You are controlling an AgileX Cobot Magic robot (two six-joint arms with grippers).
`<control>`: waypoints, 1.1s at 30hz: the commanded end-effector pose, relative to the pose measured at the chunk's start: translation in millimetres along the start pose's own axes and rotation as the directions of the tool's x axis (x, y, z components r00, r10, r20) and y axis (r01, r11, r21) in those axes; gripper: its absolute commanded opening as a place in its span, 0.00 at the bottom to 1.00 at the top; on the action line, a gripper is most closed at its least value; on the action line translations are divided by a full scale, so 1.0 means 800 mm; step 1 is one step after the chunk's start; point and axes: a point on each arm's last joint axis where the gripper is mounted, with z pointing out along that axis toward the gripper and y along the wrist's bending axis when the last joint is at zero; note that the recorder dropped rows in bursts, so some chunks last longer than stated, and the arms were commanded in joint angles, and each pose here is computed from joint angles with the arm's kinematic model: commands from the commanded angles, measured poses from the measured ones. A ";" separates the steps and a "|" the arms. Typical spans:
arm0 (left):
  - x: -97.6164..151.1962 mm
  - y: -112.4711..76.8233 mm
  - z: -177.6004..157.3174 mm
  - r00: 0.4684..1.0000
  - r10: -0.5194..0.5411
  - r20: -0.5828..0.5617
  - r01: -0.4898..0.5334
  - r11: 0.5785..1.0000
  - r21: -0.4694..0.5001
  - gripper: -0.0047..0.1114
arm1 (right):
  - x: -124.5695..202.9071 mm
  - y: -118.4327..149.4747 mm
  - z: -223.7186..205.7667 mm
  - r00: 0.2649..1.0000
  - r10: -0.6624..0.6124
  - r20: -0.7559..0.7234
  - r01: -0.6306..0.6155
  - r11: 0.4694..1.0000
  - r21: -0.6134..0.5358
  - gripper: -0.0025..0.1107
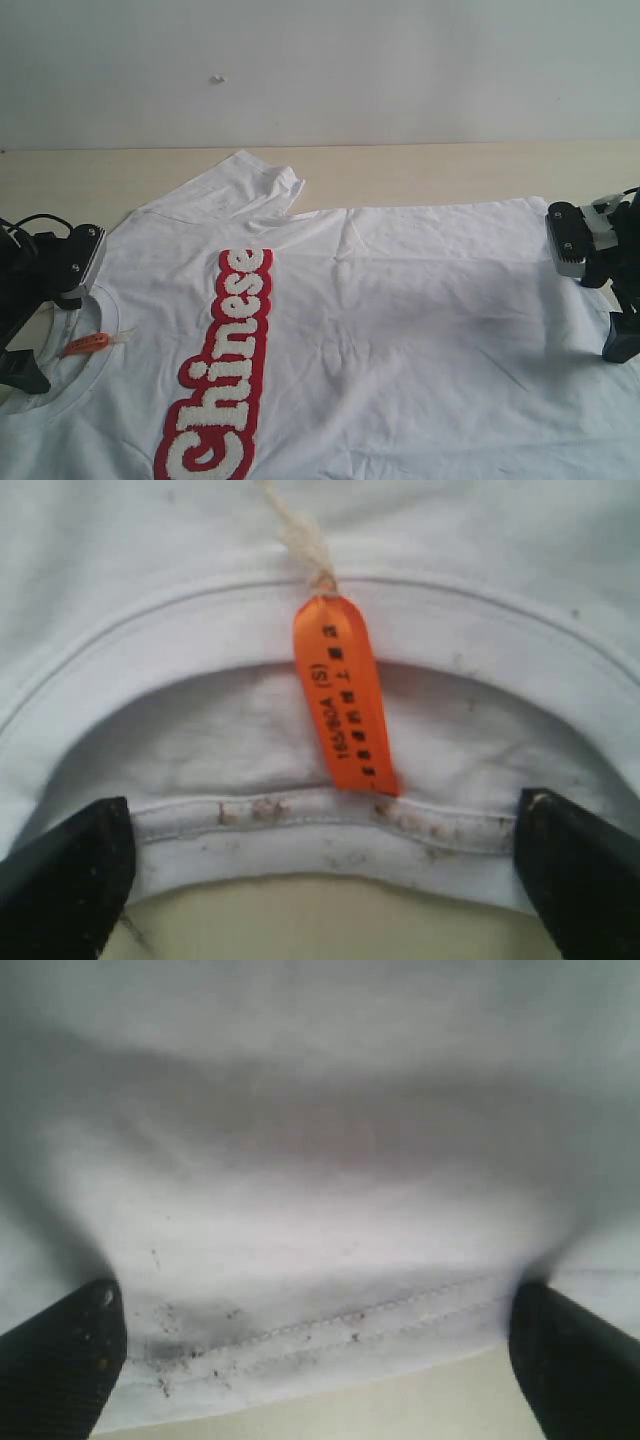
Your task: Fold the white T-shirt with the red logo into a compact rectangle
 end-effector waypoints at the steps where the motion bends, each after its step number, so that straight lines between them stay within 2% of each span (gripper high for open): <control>1: 0.006 -0.010 0.039 1.000 0.002 -0.021 -0.001 0.999 0.049 0.94 | -0.001 -0.003 0.007 1.000 0.007 0.009 -0.007 1.000 0.016 0.95; 8: 0.006 -0.010 0.039 1.000 0.002 -0.021 -0.001 0.999 0.049 0.92 | -0.001 -0.005 0.007 1.000 0.003 0.005 -0.003 1.000 0.027 0.94; 10: 0.006 -0.010 0.039 1.000 0.002 -0.021 -0.001 0.999 0.049 0.87 | -0.001 -0.005 0.007 1.000 0.005 0.005 -0.005 1.000 0.027 0.92; 13: 0.006 -0.010 0.039 1.000 0.002 -0.021 -0.001 0.999 0.049 0.68 | -0.001 -0.005 0.007 1.000 0.029 0.006 -0.029 0.999 0.027 0.85; 15: 0.007 -0.010 0.039 0.999 0.016 -0.031 -0.015 0.999 0.050 0.54 | -0.001 -0.004 0.007 0.999 0.047 0.006 -0.047 0.999 0.024 0.77; 17: 0.008 -0.011 0.039 0.999 0.029 -0.039 -0.027 0.998 0.059 0.44 | -0.001 -0.003 0.007 0.999 0.042 0.004 -0.042 0.999 0.009 0.68; 19: 0.009 -0.011 0.039 0.999 0.034 -0.042 -0.031 0.997 0.066 0.38 | 0.000 0.002 0.007 1.000 0.015 0.000 -0.015 0.999 -0.029 0.57; 23: 0.009 -0.012 0.039 0.999 -0.004 -0.046 0.007 0.997 0.074 0.26 | 0.000 0.007 0.007 1.000 0.021 -0.002 -0.021 0.997 -0.070 0.29; 27: 0.012 -0.013 0.039 0.997 -0.027 -0.074 0.033 0.997 0.075 0.06 | 0.000 0.006 0.007 1.000 0.021 -0.002 -0.021 0.997 -0.070 0.02; 33: 0.016 -0.009 0.034 0.993 -0.038 -0.114 0.045 0.997 0.058 0.04 | 0.000 0.007 0.004 1.000 0.021 -0.002 -0.022 0.997 -0.074 0.02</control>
